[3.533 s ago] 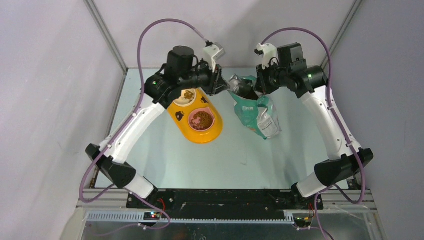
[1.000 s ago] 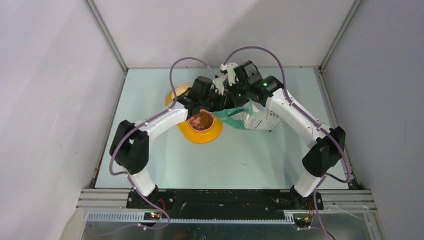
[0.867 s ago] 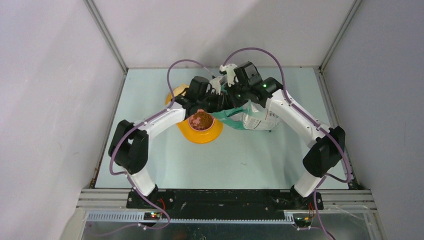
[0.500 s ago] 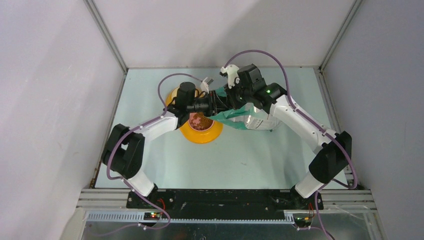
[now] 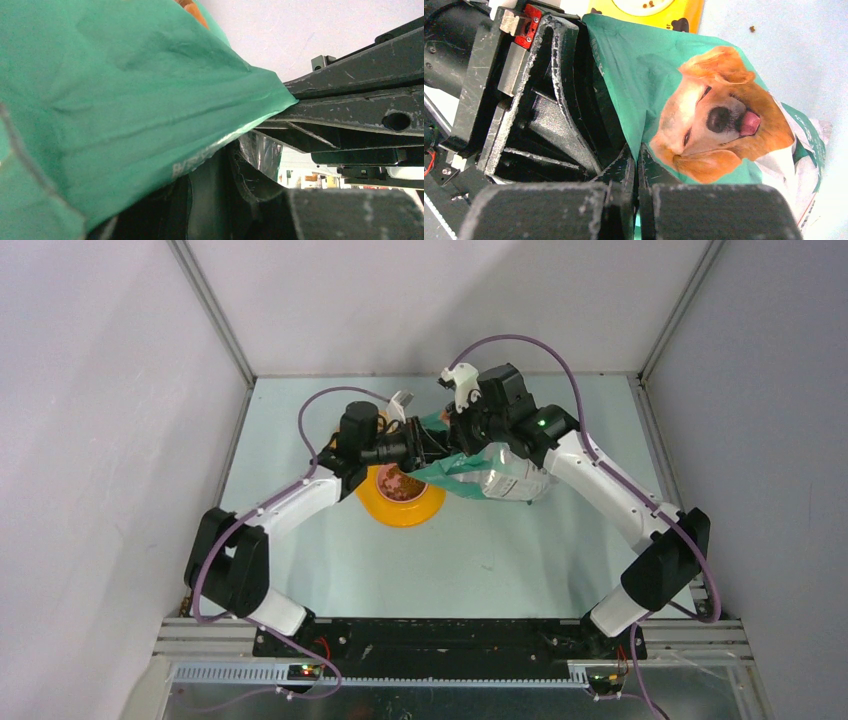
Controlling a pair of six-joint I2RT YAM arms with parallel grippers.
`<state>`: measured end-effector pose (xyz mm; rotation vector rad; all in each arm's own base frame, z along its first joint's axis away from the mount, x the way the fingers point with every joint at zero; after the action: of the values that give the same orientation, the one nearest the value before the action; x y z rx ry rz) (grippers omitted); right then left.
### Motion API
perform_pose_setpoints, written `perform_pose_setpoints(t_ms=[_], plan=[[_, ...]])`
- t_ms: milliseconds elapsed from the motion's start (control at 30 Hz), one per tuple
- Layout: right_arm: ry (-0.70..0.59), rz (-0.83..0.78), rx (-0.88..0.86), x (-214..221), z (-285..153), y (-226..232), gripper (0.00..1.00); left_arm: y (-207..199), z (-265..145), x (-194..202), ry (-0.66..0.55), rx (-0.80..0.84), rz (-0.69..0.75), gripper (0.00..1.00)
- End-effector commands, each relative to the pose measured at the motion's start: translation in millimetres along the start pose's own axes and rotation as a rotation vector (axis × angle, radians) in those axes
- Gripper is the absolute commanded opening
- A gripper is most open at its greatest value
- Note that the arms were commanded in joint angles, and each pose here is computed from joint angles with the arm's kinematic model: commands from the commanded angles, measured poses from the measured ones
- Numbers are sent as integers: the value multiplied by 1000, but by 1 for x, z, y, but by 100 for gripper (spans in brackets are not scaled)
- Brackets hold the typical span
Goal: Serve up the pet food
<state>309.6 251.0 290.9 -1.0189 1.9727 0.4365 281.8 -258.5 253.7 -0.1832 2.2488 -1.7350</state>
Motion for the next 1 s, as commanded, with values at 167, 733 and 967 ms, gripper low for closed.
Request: perform_pose_setpoints(t_ms=[167, 733, 967], plan=[[62, 50, 221, -10, -65, -39, 0, -37, -40, -52, -277, -47, 190, 0], [169, 199, 253, 1, -13, -47, 0, -50, -42, -49, -298, -214, 374, 0], [146, 85, 306, 5, -29, -57, 0, -69, -74, -59, -316, -32, 138, 0]])
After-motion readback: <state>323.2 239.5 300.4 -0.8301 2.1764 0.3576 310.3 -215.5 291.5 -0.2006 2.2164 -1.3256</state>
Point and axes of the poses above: each gripper's point midway between its finger pads, its own z axis out along the fingers, its own y axis along the line the jaws close on, x = y × z, the point moved 6 cm from there along -z, back along the fingers, and after that the axes turned 12 degrees about -z, right-handed, at the moved point
